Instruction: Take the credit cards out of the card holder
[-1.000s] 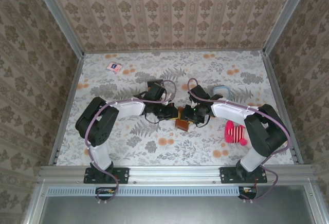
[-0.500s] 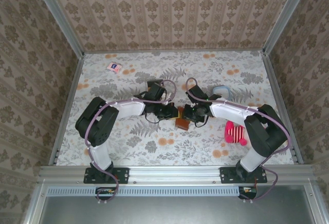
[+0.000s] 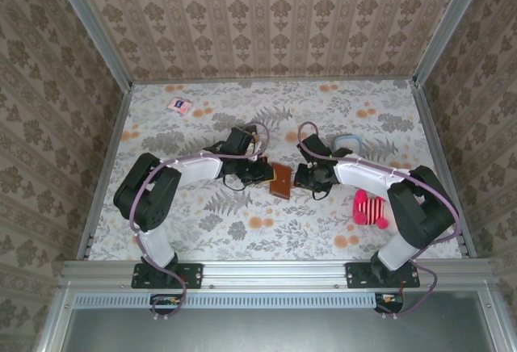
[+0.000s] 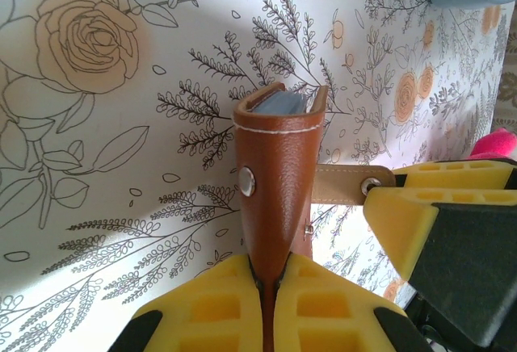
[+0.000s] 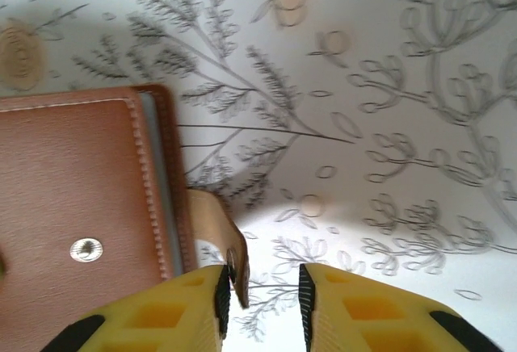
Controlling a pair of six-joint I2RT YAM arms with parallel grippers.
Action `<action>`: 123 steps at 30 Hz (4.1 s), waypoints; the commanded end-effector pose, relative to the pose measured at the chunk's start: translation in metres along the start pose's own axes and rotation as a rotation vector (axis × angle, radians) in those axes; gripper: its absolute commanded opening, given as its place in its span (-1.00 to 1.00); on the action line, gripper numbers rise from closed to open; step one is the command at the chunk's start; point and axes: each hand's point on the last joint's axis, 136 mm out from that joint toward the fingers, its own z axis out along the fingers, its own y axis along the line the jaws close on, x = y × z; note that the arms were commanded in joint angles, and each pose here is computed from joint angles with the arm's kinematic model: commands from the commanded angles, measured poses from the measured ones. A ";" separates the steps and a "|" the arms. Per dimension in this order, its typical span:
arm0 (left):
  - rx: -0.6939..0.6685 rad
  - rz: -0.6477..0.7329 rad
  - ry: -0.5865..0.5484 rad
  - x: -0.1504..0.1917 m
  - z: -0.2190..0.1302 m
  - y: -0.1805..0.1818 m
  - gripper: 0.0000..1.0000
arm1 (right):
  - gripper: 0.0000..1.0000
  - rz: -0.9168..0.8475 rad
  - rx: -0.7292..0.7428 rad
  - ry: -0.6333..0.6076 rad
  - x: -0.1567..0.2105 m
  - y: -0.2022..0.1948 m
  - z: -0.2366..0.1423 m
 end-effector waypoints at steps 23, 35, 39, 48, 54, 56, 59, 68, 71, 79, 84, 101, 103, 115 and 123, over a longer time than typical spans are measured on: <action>-0.155 -0.065 -0.108 -0.001 -0.040 0.026 0.56 | -0.79 -0.240 -0.089 -0.007 -0.016 0.032 -0.024; -0.210 -0.154 -0.298 -0.014 -0.083 0.053 1.00 | -0.79 -0.307 -0.348 -0.004 -0.011 0.096 -0.049; -0.216 -0.190 -0.357 -0.015 -0.097 0.063 1.00 | -0.79 -0.313 -0.412 0.001 -0.011 0.115 -0.053; -0.251 -0.262 -0.484 -0.015 -0.127 0.078 1.00 | -0.78 -0.326 -0.433 0.021 -0.011 0.131 -0.049; -0.244 -0.266 -0.512 -0.016 -0.134 0.078 1.00 | -0.78 -0.345 -0.284 0.008 -0.017 0.106 -0.042; -0.233 -0.264 -0.492 -0.015 -0.129 0.078 1.00 | -0.78 -0.344 -0.222 -0.001 -0.020 0.092 -0.039; -0.189 -0.253 -0.462 -0.016 -0.121 0.072 1.00 | -0.78 -0.336 -0.125 -0.010 -0.024 0.069 -0.033; -0.006 -0.213 -0.341 -0.019 -0.093 0.039 0.72 | -0.78 -0.258 0.008 0.041 -0.023 0.022 -0.011; 0.021 -0.202 -0.304 -0.019 -0.083 0.031 0.60 | -0.77 -0.250 0.019 0.051 -0.023 0.018 -0.006; -0.017 -0.211 -0.225 -0.010 -0.064 0.031 0.17 | -0.78 -0.213 0.080 0.090 -0.017 0.003 0.001; -0.031 -0.217 -0.196 -0.007 -0.059 0.033 0.04 | -0.78 -0.211 0.080 0.097 -0.016 0.002 0.006; -0.149 -0.222 -0.135 -0.001 -0.040 0.056 -0.23 | -0.78 -0.206 0.074 0.113 -0.013 0.001 0.011; -0.148 -0.217 -0.129 -0.001 -0.038 0.055 -0.24 | -0.78 -0.204 0.071 0.112 -0.013 0.002 0.011; -0.109 -0.223 -0.095 0.002 -0.028 0.054 -0.32 | -0.78 -0.192 0.039 0.130 -0.010 0.008 0.014; -0.008 -0.200 -0.077 0.000 -0.024 0.036 -0.46 | -0.79 -0.194 0.016 0.140 -0.009 0.012 0.017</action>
